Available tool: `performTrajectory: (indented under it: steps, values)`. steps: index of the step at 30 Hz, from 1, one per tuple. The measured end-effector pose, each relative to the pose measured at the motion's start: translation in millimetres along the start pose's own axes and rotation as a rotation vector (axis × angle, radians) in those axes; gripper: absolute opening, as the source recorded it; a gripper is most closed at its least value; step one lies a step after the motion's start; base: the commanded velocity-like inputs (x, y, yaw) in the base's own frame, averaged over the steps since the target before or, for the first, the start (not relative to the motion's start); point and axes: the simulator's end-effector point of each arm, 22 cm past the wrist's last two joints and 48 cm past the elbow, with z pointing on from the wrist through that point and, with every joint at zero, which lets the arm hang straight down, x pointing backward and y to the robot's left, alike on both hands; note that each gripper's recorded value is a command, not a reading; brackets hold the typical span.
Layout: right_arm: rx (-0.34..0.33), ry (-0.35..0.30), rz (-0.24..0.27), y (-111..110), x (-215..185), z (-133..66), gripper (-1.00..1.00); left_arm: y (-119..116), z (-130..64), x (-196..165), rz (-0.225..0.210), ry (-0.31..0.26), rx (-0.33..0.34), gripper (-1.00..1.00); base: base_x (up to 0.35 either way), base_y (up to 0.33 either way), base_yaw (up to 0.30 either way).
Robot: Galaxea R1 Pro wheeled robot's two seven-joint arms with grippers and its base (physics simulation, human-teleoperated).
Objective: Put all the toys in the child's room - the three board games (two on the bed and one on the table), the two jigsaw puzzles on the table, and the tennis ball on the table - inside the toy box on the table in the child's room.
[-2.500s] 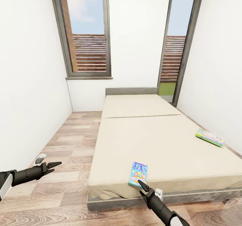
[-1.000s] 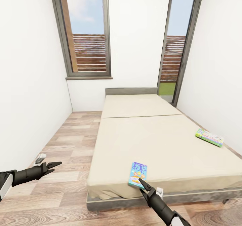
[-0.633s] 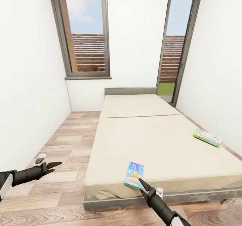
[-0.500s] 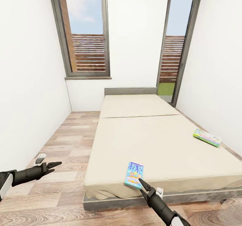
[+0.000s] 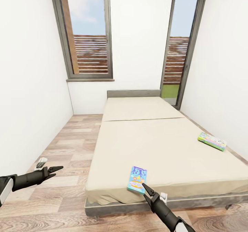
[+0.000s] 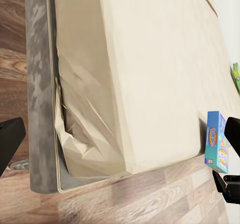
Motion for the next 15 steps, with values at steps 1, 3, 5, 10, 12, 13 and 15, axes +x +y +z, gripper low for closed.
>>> performTrajectory:
  steps: [1, 3, 5, 10, 12, 13, 15]
  values:
    - [0.000, 0.000, 0.000, -0.1, 0.1, 0.0, 1.00, 0.0, 0.0, 0.0, 0.000, 0.000, 0.000, 1.00, 0.000, -0.002, 0.000]
    - [0.000, 0.000, 0.000, 0.0, 0.0, 0.1, 1.00, 0.0, 0.0, 0.0, 0.000, 0.000, 0.000, 1.00, 0.000, -0.001, 0.000]
    - [0.001, 0.000, 0.000, -0.1, 0.1, 0.1, 1.00, 0.0, 0.0, 0.0, 0.000, 0.000, 0.000, 1.00, 0.000, 0.000, 0.000]
    - [0.004, 0.000, 0.000, -0.7, 0.0, 0.3, 1.00, 0.0, 0.0, 0.0, 0.000, 0.000, 0.000, 1.00, 0.000, 0.000, 0.000]
    - [0.006, 0.000, 0.000, -1.2, 0.0, 0.3, 1.00, 0.0, 0.0, 0.0, 0.000, 0.000, 0.000, 1.00, 0.000, 0.000, 0.000]
    - [0.008, 0.000, 0.000, -1.6, 0.0, 0.3, 1.00, 0.0, 0.0, 0.0, 0.000, 0.000, 0.000, 1.00, 0.000, 0.000, 0.000]
    - [0.009, 0.000, 0.000, -1.9, 0.0, 0.3, 1.00, 0.0, 0.0, 0.0, 0.000, 0.000, 0.000, 1.00, 0.000, 0.000, 0.000]
